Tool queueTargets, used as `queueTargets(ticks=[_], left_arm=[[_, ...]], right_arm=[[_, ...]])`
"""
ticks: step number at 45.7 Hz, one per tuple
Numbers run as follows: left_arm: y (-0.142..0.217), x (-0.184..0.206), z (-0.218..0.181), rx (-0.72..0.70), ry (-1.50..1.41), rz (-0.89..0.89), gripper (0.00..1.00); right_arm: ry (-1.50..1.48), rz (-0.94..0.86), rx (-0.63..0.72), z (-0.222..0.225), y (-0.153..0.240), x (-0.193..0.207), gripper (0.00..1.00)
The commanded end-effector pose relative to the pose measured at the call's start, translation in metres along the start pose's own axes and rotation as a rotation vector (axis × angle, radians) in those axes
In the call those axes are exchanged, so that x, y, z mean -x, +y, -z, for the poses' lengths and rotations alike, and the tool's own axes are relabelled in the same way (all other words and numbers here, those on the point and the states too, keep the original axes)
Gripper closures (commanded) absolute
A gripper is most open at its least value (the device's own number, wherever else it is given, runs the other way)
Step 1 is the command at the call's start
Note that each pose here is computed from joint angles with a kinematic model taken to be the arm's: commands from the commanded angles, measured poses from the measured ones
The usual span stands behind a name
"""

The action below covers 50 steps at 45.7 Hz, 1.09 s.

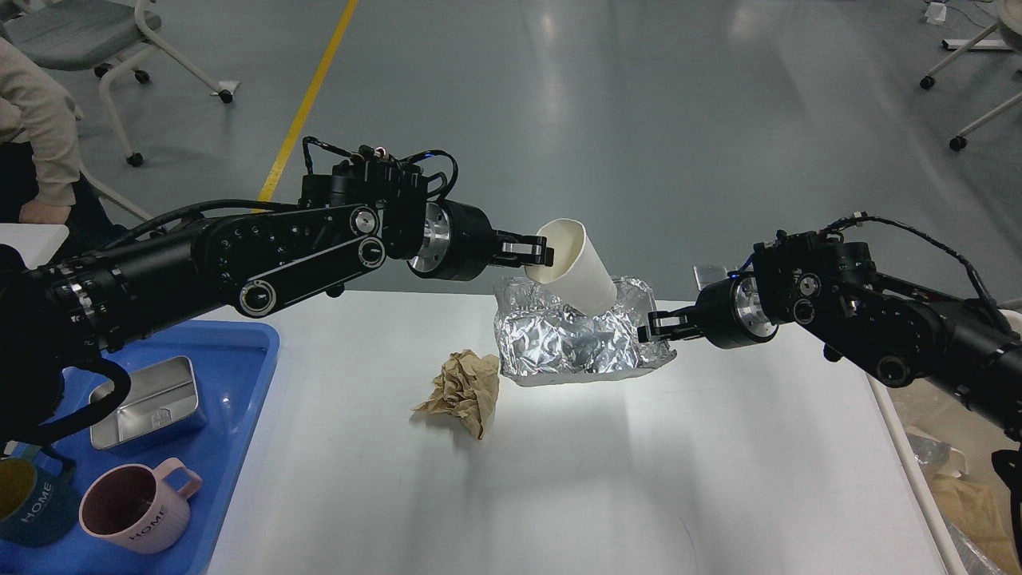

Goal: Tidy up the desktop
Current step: 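Carry the paper cup over the foil tray and release it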

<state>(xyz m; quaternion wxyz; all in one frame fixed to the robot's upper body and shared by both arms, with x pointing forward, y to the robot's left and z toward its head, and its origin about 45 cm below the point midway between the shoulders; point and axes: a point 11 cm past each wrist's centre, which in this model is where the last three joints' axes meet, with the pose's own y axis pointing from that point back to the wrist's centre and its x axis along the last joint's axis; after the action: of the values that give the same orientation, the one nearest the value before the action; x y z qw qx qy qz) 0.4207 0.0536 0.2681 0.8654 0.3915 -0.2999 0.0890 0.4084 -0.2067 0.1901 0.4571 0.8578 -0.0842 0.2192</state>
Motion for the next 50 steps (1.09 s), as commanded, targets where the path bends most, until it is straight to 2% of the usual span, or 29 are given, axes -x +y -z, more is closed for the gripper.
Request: queueTargets(ticks=[1, 16, 47, 50], left_arm=[[-0.005, 0.003, -0.004, 0.005, -0.002, 0.008, 0.98], [-0.024, 0.020, -0.003, -0.035, -0.036, 0.049, 0.98], [-0.022, 0.026, 0.016, -0.118, -0.097, 0.094, 0.95], [-0.022, 0.025, 0.018, -0.124, -0.095, 0.089, 0.91]], right_arm=[[0.029, 0.009, -0.013, 0.013, -0.005, -0.004, 1.00], [0.064, 0.038, -0.028, 0.028, -0.015, -0.001, 1.00], [0.065, 0.033, -0.015, 0.023, -0.013, -0.001, 1.00], [0.065, 0.033, -0.015, 0.023, -0.013, -0.001, 1.00]])
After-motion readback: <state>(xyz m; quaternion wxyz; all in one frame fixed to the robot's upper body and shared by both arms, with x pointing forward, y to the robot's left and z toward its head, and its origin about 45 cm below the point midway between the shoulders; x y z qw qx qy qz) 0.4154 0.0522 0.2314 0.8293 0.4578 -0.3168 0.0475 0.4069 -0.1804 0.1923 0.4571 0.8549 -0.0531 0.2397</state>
